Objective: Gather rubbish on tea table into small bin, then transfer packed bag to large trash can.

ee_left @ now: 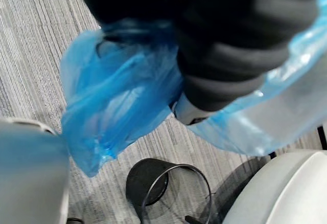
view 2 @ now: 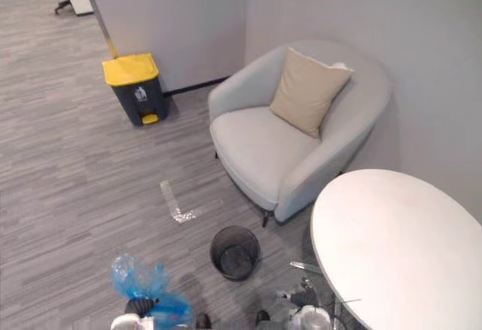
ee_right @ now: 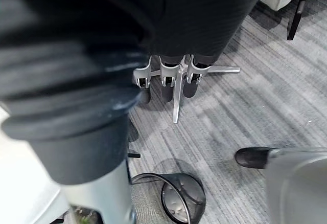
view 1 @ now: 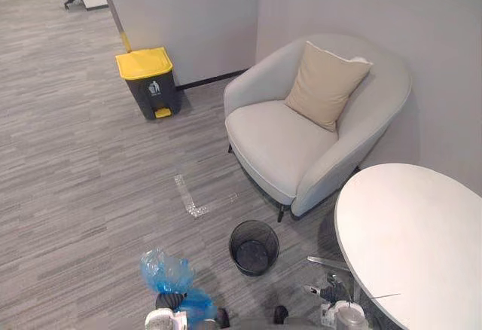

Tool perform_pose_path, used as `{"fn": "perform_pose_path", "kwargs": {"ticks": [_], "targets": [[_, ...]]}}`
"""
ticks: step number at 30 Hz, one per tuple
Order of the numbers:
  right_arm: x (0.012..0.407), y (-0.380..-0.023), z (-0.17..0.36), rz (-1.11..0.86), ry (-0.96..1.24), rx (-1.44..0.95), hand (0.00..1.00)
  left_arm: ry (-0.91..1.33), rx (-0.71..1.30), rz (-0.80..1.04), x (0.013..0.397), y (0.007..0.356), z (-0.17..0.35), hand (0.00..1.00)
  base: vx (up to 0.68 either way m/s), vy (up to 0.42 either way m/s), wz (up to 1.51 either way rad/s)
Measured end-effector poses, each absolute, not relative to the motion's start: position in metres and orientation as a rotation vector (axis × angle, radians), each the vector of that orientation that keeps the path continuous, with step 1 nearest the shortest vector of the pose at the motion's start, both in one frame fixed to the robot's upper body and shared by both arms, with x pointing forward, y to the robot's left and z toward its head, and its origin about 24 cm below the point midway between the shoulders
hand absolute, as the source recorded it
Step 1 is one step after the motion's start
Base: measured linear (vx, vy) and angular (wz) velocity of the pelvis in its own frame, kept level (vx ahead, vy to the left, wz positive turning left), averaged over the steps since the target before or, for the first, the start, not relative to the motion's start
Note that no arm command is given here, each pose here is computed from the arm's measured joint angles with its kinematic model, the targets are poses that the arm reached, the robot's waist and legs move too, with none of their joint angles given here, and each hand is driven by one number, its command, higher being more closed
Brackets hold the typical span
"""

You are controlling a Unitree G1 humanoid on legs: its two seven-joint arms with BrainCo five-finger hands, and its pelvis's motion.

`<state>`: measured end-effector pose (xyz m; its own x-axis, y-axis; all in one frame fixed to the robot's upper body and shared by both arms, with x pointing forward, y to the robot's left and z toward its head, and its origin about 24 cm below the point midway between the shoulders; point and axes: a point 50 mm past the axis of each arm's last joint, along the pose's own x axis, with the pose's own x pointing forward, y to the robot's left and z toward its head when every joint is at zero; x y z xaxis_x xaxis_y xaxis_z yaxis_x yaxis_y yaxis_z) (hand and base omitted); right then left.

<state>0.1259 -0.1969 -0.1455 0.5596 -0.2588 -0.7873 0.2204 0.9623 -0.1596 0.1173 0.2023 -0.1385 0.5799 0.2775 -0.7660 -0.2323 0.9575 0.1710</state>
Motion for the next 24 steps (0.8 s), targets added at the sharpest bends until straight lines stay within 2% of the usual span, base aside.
{"fn": "perform_pose_path", "kwargs": {"ticks": [3,6,9,14,16,18,24], "targets": [[0.135,-0.19,-0.143,-0.259,0.912,-0.046,0.0,0.896,0.046,0.309,0.116,0.203,-0.137,1.0,-0.06,-0.086,0.17],[0.158,-0.194,-0.133,-0.273,0.838,-0.059,0.0,0.867,0.01,0.301,0.13,0.188,-0.135,1.0,-0.19,-0.102,0.32],[0.151,-0.196,-0.136,-0.287,0.859,-0.063,0.0,0.844,-0.017,0.245,0.138,0.167,-0.133,1.0,-0.35,-0.144,0.89],[0.152,-0.197,-0.134,-0.315,0.852,-0.07,0.0,0.801,-0.026,0.238,0.146,0.165,-0.126,1.0,-0.2,-0.062,0.62],[0.152,-0.198,-0.133,-0.325,0.842,-0.067,0.0,0.795,-0.03,0.235,0.147,0.163,-0.126,1.0,-0.27,0.245,0.93],[0.14,-0.184,-0.141,-0.338,0.896,0.002,0.0,0.858,0.026,0.181,0.136,0.168,-0.134,1.0,-0.26,0.467,0.92],[0.14,-0.188,-0.142,-0.343,0.907,-0.008,0.0,0.87,0.056,0.163,0.133,0.171,-0.136,1.0,-0.01,0.144,0.0]]}}
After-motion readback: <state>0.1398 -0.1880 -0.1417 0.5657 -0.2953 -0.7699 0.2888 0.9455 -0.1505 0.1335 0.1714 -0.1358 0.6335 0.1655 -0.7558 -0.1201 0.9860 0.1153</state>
